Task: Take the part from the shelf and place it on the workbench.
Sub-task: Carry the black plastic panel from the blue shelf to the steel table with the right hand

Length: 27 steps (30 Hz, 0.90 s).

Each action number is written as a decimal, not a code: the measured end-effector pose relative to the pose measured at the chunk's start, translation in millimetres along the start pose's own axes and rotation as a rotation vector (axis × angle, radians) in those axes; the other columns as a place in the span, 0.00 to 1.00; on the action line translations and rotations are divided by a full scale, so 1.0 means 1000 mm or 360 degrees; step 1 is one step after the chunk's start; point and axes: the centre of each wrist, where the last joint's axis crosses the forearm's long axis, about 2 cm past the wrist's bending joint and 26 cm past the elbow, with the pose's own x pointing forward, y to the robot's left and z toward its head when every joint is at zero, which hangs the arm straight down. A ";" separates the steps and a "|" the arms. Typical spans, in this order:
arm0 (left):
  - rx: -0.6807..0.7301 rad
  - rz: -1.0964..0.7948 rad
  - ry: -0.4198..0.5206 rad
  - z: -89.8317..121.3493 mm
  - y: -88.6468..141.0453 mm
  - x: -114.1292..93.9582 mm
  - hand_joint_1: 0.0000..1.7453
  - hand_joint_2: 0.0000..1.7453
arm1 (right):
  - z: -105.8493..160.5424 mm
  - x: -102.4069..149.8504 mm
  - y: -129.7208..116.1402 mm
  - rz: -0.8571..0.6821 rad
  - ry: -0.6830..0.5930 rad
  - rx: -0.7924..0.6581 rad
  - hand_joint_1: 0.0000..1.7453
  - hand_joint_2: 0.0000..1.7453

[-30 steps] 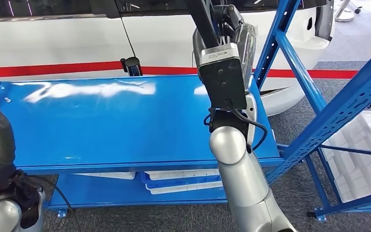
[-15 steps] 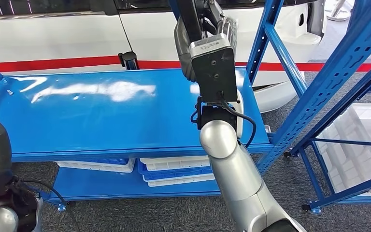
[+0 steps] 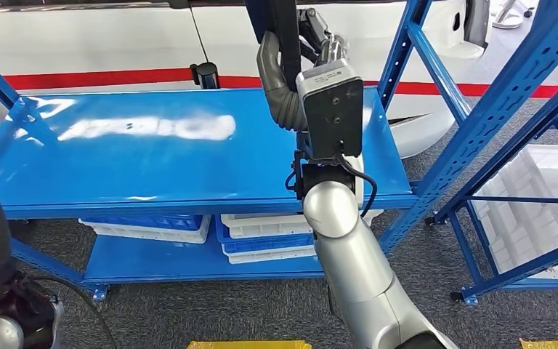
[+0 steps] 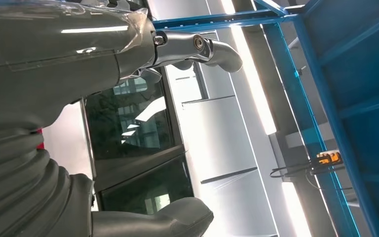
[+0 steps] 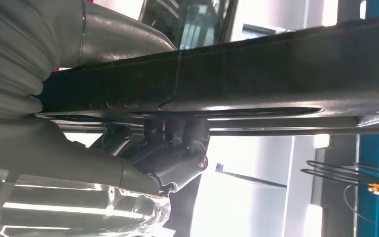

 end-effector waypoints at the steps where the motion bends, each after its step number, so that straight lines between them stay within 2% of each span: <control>1: 0.0001 0.0004 0.0000 0.001 0.001 0.001 0.00 1.00 | 0.002 0.000 -0.001 -0.0016 -0.0005 0.0000 1.00 1.00; 8: -0.0021 0.0046 0.0002 0.006 0.014 0.003 0.00 1.00 | 0.016 -0.003 -0.011 -0.0104 0.0019 -0.0088 1.00 1.00; 17: -0.0089 0.0117 0.0027 0.006 0.021 -0.001 0.00 1.00 | 0.044 0.003 -0.036 -0.0134 0.0023 -0.0289 1.00 1.00; 27: -0.0072 0.0225 0.0123 0.026 0.018 -0.009 0.00 1.00 | 0.086 -0.001 -0.055 -0.0037 0.0090 -0.0462 1.00 1.00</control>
